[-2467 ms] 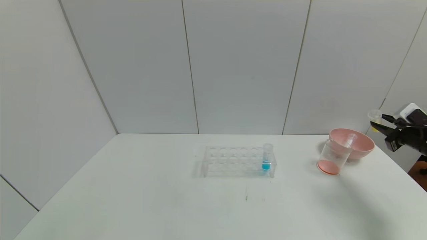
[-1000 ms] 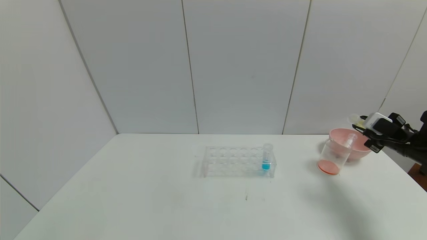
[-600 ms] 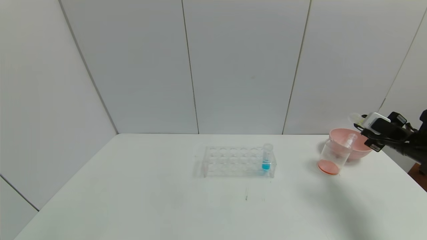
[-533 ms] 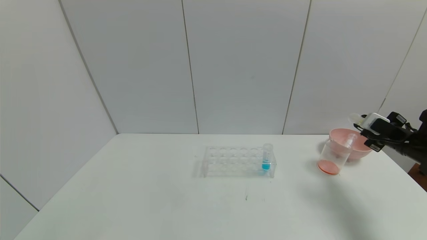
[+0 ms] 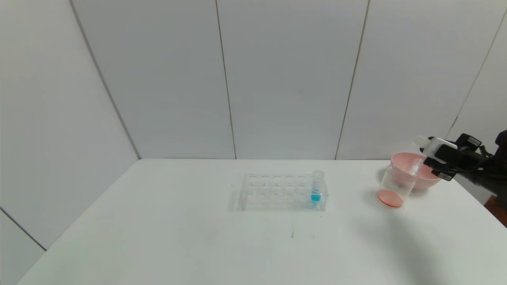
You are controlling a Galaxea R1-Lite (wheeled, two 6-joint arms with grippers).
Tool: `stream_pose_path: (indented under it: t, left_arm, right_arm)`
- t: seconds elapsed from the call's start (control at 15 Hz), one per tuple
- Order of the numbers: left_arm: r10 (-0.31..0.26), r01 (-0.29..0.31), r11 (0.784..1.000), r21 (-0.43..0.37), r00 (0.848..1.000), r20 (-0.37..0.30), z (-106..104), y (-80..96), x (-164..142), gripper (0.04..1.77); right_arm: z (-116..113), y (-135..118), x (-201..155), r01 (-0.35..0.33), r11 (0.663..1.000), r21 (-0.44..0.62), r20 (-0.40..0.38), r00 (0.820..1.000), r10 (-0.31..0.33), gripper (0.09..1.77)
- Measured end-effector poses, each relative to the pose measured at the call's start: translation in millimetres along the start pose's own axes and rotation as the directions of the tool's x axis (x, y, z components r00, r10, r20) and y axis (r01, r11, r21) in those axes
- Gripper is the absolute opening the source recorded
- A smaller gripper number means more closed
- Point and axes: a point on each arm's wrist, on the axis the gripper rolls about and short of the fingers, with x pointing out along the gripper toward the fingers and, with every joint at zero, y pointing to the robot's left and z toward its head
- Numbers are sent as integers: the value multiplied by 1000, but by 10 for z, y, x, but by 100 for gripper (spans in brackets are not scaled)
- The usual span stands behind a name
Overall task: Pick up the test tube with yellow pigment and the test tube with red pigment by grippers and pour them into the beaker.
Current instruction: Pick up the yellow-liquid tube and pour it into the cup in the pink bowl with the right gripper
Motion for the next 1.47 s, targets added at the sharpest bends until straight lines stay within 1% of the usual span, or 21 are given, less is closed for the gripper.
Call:
stream_pose_path:
  t: [0.2,0.33,0.6,1.0,1.47]
  left_arm:
    - [0,0,1000,0,1000,0,0,0,0,176]
    - [0,0,1000,0,1000,0,0,0,0,176]
    - [0,0,1000,0,1000,0,0,0,0,176]
    - [0,0,1000,0,1000,0,0,0,0,176]
    - [0,0,1000,0,1000,0,0,0,0,176]
  right_arm:
    - [25,-2,0,16,996,-85,12,1000,-15,50]
    - [23,15,-11,16,995,-102,12,1000,-15,50]
    - [50,38,-20,47,985,-166,34,999,-42,50]
    - [25,93,-13,31,982,-188,29,999,-26,50]
    - [75,160,-13,26,979,-203,46,999,-17,50]
